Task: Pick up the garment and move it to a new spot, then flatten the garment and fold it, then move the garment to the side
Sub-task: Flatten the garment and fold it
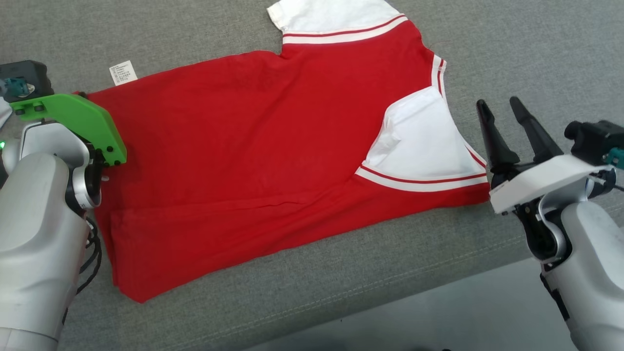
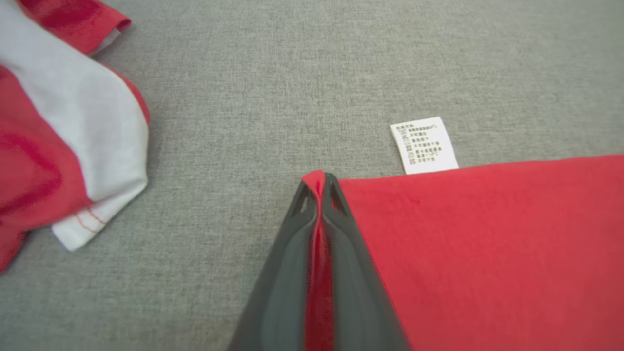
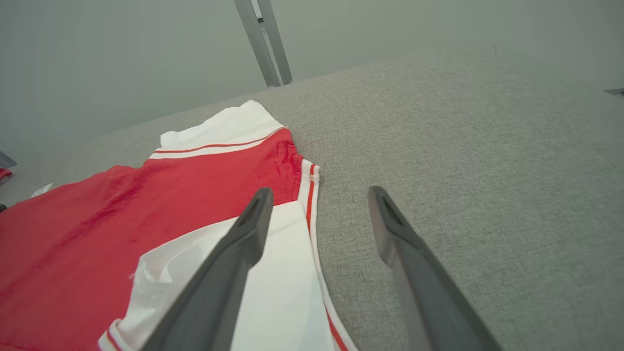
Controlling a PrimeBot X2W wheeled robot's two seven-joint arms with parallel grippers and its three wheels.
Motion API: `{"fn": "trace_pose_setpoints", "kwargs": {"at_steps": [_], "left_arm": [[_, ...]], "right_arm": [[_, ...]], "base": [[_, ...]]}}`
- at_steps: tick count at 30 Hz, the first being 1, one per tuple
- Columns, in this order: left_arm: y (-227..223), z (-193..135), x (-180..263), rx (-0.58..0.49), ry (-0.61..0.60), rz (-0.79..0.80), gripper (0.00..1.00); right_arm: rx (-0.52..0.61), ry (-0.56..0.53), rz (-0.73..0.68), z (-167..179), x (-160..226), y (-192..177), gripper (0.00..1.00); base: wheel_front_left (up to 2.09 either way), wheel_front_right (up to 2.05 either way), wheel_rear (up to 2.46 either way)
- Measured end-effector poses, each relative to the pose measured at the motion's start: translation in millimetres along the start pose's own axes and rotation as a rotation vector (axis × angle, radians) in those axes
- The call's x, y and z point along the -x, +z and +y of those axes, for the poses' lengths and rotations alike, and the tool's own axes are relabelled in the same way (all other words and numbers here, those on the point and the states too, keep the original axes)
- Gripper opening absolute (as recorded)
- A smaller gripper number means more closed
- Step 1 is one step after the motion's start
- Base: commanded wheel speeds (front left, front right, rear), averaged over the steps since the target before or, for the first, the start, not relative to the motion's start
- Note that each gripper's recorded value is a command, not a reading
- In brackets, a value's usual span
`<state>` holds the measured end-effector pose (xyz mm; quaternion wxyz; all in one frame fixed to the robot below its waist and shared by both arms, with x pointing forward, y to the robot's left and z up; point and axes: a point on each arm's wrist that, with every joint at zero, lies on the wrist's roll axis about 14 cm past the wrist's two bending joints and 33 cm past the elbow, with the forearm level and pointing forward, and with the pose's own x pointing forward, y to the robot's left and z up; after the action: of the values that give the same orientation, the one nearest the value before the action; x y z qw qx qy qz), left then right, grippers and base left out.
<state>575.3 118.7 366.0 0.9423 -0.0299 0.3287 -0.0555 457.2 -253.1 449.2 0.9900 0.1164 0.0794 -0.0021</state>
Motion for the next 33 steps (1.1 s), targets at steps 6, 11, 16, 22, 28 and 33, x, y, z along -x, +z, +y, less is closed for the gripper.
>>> {"fn": "trace_pose_setpoints", "kwargs": {"at_steps": [6,11,16,22,28,33], "left_arm": [[21,-13,11,0.040,-0.055,-0.136,0.00],[38,-18,23,0.058,-0.089,-0.265,0.00],[50,-18,31,0.040,-0.095,-0.369,0.00],[47,-21,32,0.031,-0.105,-0.407,0.00],[48,-17,26,0.035,-0.092,-0.425,0.00],[46,-11,23,0.038,-0.079,-0.437,0.00]], "right_arm": [[0.087,0.038,-0.033,7,-30,34,1.00],[0.170,0.060,0.017,17,-67,50,1.00],[0.229,0.099,0.080,37,-110,62,1.00],[0.272,0.106,0.172,52,-158,64,1.00],[0.262,0.100,0.267,63,-199,42,1.00],[0.260,0.081,0.341,65,-225,13,1.00]], "base": [[0.00,0.00,0.00],[0.00,0.00,0.00],[0.00,0.00,0.00],[0.00,0.00,0.00],[0.00,0.00,0.00],[0.00,0.00,0.00]]}}
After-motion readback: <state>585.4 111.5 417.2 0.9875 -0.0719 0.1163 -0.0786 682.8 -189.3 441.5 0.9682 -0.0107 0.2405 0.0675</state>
